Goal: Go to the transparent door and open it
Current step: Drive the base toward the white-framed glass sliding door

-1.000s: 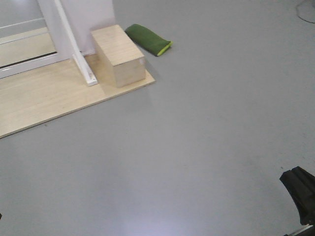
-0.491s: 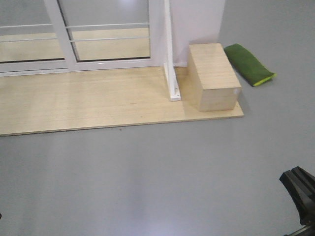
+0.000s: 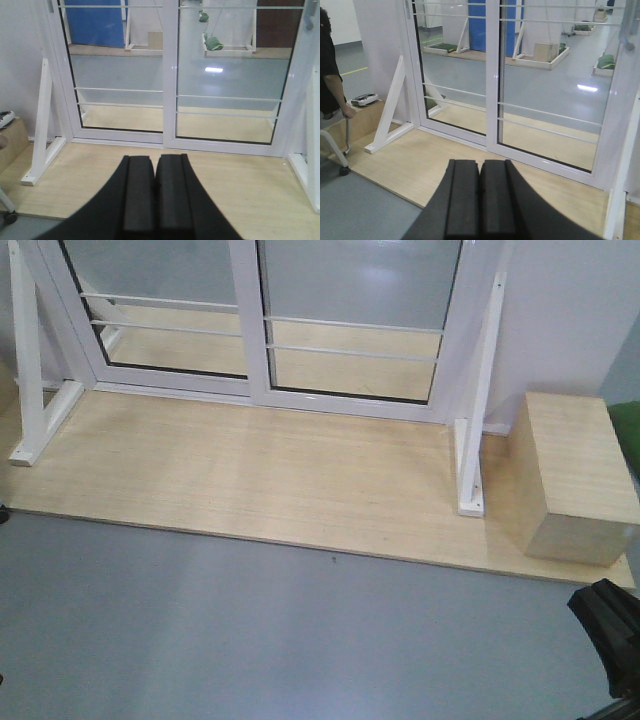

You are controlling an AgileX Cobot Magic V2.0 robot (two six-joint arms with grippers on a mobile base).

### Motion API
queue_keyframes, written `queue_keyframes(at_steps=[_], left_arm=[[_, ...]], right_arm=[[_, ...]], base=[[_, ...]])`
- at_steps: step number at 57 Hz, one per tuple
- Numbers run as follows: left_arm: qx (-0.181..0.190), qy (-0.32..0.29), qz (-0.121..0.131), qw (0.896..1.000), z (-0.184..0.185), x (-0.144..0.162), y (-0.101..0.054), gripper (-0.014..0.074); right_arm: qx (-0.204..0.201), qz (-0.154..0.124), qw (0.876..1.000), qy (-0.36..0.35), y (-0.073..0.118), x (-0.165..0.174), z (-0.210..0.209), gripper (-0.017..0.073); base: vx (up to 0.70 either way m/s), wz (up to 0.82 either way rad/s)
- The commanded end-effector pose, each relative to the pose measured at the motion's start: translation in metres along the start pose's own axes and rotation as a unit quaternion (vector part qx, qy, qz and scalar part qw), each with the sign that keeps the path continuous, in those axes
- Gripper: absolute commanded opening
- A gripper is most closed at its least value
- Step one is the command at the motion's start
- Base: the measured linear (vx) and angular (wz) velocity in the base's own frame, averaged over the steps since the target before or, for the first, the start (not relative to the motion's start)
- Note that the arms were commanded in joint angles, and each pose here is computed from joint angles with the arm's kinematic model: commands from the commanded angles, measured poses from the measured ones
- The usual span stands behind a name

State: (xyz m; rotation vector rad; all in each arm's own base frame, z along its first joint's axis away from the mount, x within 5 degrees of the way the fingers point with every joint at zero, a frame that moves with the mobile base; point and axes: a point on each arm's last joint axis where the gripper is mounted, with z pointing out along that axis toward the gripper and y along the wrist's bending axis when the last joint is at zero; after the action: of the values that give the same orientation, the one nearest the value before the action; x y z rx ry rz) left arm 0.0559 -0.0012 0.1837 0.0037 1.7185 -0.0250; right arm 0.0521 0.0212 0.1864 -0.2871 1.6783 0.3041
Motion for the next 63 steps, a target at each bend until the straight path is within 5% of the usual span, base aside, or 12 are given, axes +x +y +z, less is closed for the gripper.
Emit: queue_keyframes(at_steps=[1, 32, 63], left_arm=[[0.004, -0.042, -0.004, 0.999, -0.0002, -0.0034, -0.0004, 0.0003], [0.004, -0.042, -0.004, 0.999, -0.0002, -0.0034, -0.0004, 0.0003], [0.004, -0.042, -0.004, 0.999, -0.0002, -0.0034, -0.0004, 0.0003]], right_arm=[[0.006, -0.004, 0.999, -0.047, -0.0010, -0.0069, -0.0011, -0.0005], [0.006, -0.004, 0.999, -0.047, -0.0010, -0.0069, -0.0011, -0.0005], [0.006, -0.004, 0.999, -0.047, -0.0009, -0.0067, -0.0011, -0.0005]], base=[[0.46, 0.32], [0.47, 0.10], [0.48, -0.26]])
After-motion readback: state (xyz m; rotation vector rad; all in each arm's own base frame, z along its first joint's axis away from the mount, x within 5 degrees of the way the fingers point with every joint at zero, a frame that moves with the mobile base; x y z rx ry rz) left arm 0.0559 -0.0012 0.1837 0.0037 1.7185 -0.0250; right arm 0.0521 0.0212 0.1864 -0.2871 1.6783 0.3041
